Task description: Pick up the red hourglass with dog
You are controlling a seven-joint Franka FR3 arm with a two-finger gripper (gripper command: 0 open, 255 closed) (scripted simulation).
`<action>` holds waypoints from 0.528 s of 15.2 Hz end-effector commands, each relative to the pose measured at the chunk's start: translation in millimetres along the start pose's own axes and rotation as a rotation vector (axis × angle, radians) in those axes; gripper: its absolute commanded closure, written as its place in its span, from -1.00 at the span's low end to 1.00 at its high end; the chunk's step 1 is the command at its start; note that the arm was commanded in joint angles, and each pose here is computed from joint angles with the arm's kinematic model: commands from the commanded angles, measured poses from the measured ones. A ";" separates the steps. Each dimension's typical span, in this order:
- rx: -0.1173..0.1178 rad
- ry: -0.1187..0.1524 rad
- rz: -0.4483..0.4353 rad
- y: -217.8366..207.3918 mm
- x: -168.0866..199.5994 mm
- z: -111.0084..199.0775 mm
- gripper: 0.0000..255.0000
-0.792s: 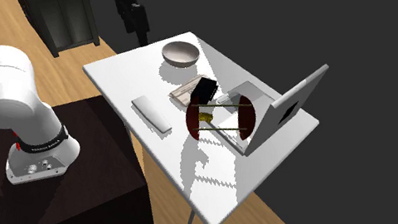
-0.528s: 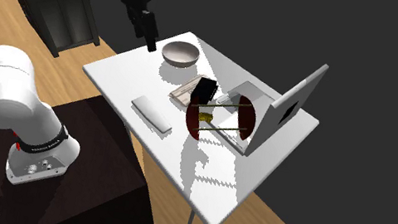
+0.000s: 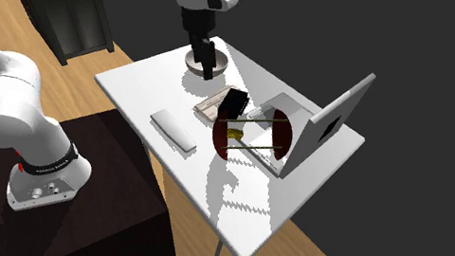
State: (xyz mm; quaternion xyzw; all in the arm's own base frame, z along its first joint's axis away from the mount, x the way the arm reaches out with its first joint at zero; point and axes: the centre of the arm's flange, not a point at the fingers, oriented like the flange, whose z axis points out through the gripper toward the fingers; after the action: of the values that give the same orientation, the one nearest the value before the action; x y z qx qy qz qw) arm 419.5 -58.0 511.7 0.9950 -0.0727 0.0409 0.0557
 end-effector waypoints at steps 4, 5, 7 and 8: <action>-0.014 -0.011 0.119 19.1 47.3 43.6 -1.00; -0.017 -0.014 0.142 23.7 56.7 51.8 -1.00; -0.023 -0.019 0.189 33.6 75.2 68.4 -1.00; -0.025 -0.021 0.212 38.9 84.3 76.7 -1.00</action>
State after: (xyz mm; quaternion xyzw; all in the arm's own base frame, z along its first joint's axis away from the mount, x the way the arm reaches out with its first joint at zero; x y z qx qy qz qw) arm 492.0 -107.4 455.3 0.9835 -0.1663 0.0352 0.0619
